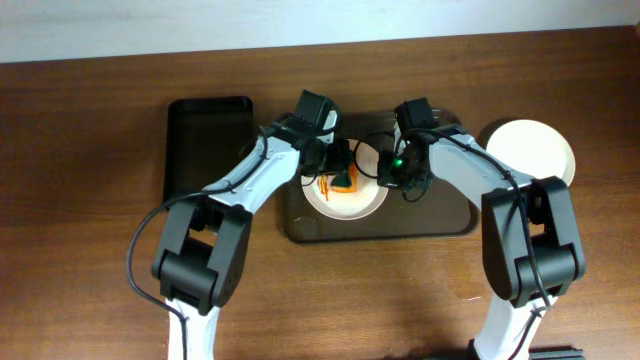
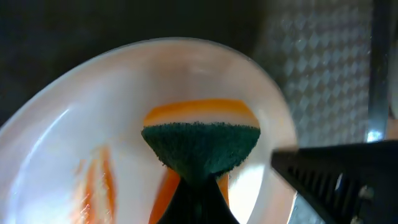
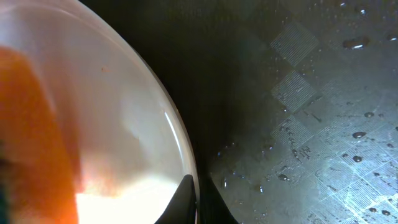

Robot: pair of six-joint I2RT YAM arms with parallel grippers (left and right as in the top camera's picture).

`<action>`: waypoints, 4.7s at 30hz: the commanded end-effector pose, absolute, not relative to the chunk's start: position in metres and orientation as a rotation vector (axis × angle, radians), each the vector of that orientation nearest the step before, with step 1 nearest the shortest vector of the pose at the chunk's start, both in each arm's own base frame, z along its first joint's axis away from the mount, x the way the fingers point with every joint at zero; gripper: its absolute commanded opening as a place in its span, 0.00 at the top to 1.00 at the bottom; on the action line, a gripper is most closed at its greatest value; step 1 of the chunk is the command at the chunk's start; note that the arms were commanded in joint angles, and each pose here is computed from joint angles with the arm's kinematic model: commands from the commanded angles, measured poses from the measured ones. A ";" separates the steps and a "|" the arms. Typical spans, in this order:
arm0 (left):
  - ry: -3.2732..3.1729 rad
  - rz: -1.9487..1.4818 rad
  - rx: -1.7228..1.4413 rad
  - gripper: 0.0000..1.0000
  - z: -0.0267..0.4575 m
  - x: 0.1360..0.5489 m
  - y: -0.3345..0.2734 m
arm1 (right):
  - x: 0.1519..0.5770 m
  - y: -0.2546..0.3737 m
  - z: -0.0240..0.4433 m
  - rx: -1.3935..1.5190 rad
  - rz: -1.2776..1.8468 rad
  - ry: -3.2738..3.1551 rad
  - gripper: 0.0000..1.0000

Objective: Clean dirty plates on tray and stack at the side

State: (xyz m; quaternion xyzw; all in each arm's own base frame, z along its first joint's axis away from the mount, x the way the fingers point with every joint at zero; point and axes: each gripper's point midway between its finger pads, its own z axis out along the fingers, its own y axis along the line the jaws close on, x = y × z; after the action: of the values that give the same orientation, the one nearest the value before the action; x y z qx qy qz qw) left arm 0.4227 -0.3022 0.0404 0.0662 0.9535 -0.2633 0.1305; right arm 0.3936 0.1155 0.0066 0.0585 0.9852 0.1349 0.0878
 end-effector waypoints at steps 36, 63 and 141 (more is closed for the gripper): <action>2.927 0.021 0.203 1.00 -0.015 0.413 -0.232 | 0.375 0.109 -0.017 0.164 0.323 3.019 0.96; 2.941 -0.250 -0.120 0.39 0.033 0.476 -0.035 | 0.373 0.105 -0.018 0.169 0.299 3.028 0.96; 2.859 0.004 -0.161 1.00 0.025 0.463 -0.033 | 0.382 0.097 0.003 0.441 0.452 2.620 0.96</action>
State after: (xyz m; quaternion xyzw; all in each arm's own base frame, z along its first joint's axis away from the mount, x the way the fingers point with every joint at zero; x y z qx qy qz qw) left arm 0.4594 -0.0345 0.0134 -0.0551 0.9906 -0.0005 0.1249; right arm 0.3884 0.0957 0.0088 0.1568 0.9453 0.1641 0.2344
